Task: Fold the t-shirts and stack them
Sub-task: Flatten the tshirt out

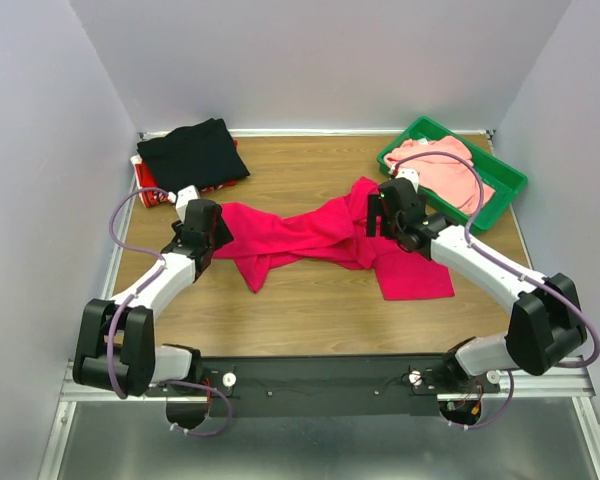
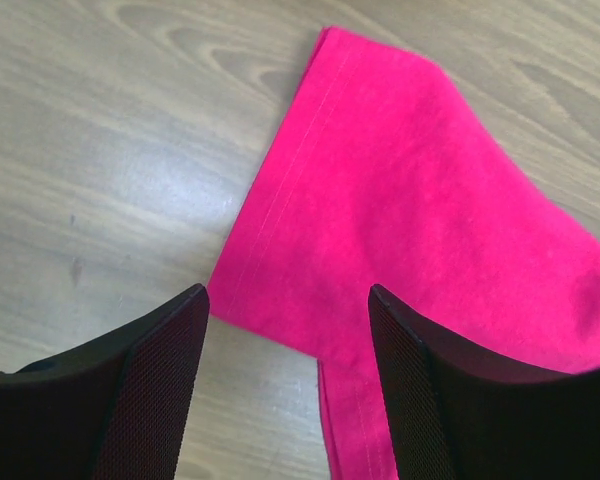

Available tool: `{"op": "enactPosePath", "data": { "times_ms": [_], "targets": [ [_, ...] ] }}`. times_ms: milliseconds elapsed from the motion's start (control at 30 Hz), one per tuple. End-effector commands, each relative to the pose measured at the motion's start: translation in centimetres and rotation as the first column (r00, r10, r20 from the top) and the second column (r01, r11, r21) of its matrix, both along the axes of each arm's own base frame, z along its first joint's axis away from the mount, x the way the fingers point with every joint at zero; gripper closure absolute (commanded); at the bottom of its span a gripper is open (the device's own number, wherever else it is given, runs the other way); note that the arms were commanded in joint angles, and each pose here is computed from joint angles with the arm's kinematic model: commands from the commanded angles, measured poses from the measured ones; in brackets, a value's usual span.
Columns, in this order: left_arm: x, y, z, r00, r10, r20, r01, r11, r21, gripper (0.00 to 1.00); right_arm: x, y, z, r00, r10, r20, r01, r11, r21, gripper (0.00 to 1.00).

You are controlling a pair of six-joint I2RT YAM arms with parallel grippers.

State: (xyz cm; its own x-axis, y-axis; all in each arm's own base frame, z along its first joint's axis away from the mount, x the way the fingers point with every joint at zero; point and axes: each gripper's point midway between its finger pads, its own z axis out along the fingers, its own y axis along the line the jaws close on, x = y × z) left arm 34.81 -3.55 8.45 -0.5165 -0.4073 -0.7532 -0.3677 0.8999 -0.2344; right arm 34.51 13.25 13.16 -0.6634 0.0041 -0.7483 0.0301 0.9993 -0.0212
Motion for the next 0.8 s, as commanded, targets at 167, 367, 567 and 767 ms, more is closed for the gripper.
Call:
{"op": "enactPosePath", "data": {
  "times_ms": [167,367,567,767],
  "targets": [
    [-2.7,1.2,-3.6,0.98,0.07,-0.187,-0.064,0.997,0.034,0.3,-0.7,0.2,1.4,0.999,0.008,0.036,-0.01,0.998,0.06,0.07],
    [-2.9,1.2,-5.9,0.961,0.077,-0.265,-0.069,0.997,0.041,0.35,-1.1,-0.2,1.5,0.999,0.008,0.051,-0.011,0.998,0.055,0.06],
    [-2.5,1.8,-6.4,0.954,0.107,-0.279,-0.092,0.994,0.064,0.38,-1.2,0.1,1.4,0.999,0.022,0.05,-0.026,0.997,0.07,0.05],
    [-2.0,2.3,-5.6,0.965,0.115,-0.236,-0.103,0.993,0.062,0.39,-1.3,0.2,0.8,0.999,0.029,0.036,-0.031,0.997,0.07,0.05]
  ]
}}
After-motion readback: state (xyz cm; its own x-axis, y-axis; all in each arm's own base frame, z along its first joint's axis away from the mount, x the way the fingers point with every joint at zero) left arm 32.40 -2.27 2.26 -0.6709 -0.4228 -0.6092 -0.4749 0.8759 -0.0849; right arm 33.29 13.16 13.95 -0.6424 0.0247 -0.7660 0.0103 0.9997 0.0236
